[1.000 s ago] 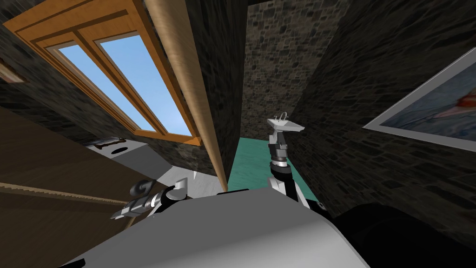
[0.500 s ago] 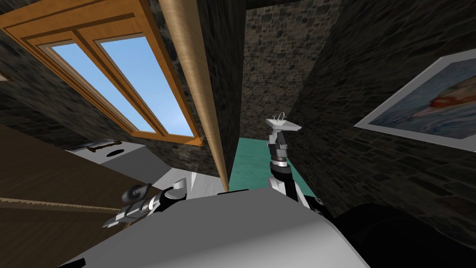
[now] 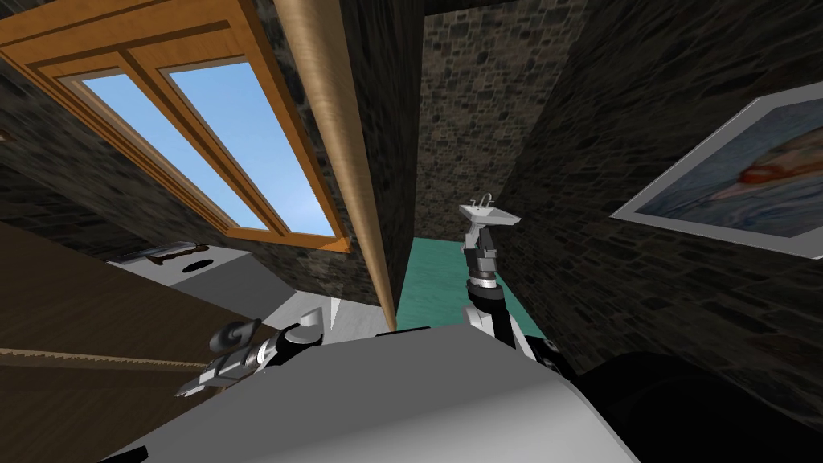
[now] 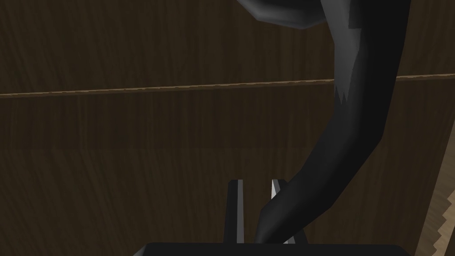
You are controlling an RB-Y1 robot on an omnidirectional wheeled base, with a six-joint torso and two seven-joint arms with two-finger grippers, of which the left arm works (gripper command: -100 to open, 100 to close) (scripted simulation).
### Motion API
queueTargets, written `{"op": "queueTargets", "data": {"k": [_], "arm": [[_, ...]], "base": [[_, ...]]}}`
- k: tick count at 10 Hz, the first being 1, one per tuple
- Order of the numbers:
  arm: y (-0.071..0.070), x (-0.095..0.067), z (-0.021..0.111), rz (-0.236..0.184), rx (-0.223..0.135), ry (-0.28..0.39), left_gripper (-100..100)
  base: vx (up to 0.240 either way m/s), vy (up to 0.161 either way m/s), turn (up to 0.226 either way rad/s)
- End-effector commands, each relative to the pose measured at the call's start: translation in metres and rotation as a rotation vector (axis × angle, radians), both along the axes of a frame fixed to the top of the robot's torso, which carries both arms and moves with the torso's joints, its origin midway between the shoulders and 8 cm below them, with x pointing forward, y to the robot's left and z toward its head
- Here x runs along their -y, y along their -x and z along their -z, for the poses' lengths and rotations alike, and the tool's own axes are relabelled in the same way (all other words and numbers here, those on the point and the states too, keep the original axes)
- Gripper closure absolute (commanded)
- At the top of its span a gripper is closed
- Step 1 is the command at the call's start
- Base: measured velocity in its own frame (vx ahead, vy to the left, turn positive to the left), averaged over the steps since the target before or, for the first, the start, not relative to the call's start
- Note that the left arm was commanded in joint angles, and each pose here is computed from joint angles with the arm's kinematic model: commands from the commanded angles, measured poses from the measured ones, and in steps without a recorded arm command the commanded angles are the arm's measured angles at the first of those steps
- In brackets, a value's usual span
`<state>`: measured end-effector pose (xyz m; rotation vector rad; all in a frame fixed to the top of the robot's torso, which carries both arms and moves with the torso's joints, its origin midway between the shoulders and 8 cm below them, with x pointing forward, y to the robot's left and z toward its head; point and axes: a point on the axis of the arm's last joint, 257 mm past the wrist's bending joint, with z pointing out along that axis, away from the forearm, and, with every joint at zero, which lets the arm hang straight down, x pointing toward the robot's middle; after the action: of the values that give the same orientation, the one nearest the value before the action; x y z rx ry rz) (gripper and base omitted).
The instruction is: Push the door open
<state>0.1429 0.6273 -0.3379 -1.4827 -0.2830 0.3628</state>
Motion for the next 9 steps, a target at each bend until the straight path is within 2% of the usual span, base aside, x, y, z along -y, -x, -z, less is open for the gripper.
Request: {"op": "queueTargets", "data": {"k": [1, 7, 8, 9], "arm": [[0.0040, -0.0008, -0.0022, -0.020, 0.002, -0.002, 100], [0.0040, -0.0008, -0.0022, -0.020, 0.002, -0.002, 100], [0.0091, 0.0011, -0.0012, -0.042, 0.001, 0.002, 100], [0.0091, 0.0011, -0.0012, -0.042, 0.001, 0.002, 100]], "base": [[-0.007, 0.054, -0.056], [-0.001, 0.009, -0.005], [-0.007, 0.021, -0.057], [-0.004, 0.019, -0.031]]}}
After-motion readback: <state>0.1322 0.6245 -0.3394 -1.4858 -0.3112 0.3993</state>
